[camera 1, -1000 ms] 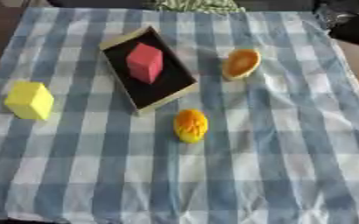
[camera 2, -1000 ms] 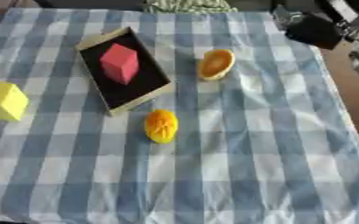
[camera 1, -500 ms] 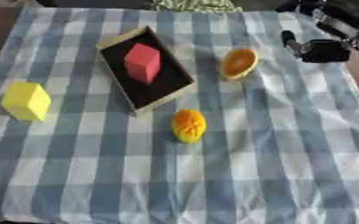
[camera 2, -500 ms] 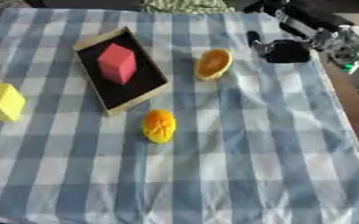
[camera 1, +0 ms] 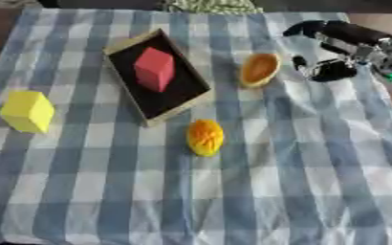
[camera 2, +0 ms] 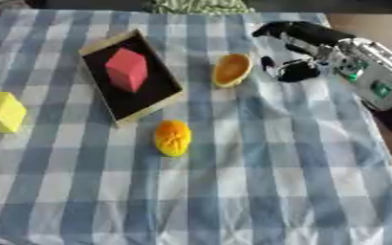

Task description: Pick up objects on the table and place them in the box.

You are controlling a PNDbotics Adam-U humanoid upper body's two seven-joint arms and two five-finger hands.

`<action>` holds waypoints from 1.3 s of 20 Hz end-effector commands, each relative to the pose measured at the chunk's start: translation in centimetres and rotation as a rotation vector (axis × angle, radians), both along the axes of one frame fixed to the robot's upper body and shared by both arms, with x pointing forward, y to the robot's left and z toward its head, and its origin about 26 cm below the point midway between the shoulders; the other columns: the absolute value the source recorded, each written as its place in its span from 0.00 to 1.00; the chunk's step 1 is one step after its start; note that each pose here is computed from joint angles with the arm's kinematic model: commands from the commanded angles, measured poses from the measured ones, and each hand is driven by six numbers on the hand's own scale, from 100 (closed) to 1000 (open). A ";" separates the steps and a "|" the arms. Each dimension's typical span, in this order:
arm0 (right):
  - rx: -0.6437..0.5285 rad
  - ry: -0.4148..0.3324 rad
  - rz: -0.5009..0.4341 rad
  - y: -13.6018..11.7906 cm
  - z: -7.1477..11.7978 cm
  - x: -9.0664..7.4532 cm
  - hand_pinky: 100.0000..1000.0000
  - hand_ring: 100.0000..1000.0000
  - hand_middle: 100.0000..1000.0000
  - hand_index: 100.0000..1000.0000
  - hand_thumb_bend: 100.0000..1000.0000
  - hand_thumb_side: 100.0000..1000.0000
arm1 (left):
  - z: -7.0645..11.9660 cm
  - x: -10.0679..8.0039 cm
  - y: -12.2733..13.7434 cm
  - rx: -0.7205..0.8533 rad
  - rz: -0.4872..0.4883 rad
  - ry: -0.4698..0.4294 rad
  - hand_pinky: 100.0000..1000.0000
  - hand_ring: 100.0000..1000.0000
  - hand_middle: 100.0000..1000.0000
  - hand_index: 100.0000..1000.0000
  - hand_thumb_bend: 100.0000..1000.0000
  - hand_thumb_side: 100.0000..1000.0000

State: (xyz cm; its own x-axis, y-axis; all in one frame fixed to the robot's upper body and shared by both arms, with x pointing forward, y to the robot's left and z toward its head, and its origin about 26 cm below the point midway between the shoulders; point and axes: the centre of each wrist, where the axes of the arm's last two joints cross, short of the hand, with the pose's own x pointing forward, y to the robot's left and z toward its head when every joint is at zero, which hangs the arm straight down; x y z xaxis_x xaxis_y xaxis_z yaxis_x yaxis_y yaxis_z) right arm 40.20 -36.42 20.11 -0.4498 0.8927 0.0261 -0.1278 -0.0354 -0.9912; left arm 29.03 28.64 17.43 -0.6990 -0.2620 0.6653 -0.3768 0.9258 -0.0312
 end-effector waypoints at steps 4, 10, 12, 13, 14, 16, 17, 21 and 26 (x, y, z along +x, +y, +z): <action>-0.089 0.045 -0.037 -1.2 1.7 1.1 0.96 0.99 0.95 1.00 0.14 0.06 | 0.8 -0.2 0.2 0.016 -0.006 -0.022 0.75 0.71 0.75 0.82 0.20 0.51; -0.073 0.106 -0.054 -1.0 1.9 1.6 0.97 0.98 0.95 1.00 0.23 0.00 | 0.8 -0.2 0.2 0.012 -0.011 -0.021 0.75 0.71 0.75 0.82 0.19 0.49; -0.069 0.108 -0.055 -0.9 1.9 1.7 0.97 0.98 0.95 1.00 0.22 0.00 | 0.8 -0.2 0.1 0.011 -0.012 -0.021 0.75 0.71 0.75 0.82 0.19 0.49; -0.068 0.107 -0.054 -0.8 1.9 1.7 0.97 0.98 0.95 1.00 0.22 0.00 | 0.8 -0.2 0.1 0.010 -0.012 -0.021 0.75 0.71 0.75 0.82 0.19 0.49; -0.068 0.107 -0.051 -0.7 1.9 1.7 0.96 0.98 0.94 1.00 0.22 0.00 | 0.8 -0.2 0.1 0.010 -0.013 -0.021 0.75 0.71 0.75 0.82 0.19 0.49; -0.066 0.103 -0.045 -0.5 1.9 1.8 0.96 0.98 0.94 1.00 0.21 0.00 | 0.9 -0.2 0.1 0.009 -0.014 -0.022 0.75 0.71 0.75 0.82 0.19 0.49; -0.064 0.101 -0.043 -0.4 1.9 1.8 0.96 0.98 0.94 1.00 0.21 0.00 | 0.9 -0.2 0.1 0.008 -0.015 -0.023 0.75 0.71 0.75 0.82 0.19 0.49; -0.056 0.086 -0.025 0.2 1.9 1.9 0.96 0.97 0.94 1.00 0.18 0.00 | 1.0 -0.1 0.1 0.008 -0.018 -0.026 0.75 0.71 0.75 0.82 0.19 0.50; -0.054 0.075 -0.007 0.9 1.9 2.1 0.96 0.97 0.94 1.00 0.18 0.00 | 1.1 -0.1 0.0 0.009 -0.021 -0.031 0.75 0.71 0.75 0.82 0.18 0.50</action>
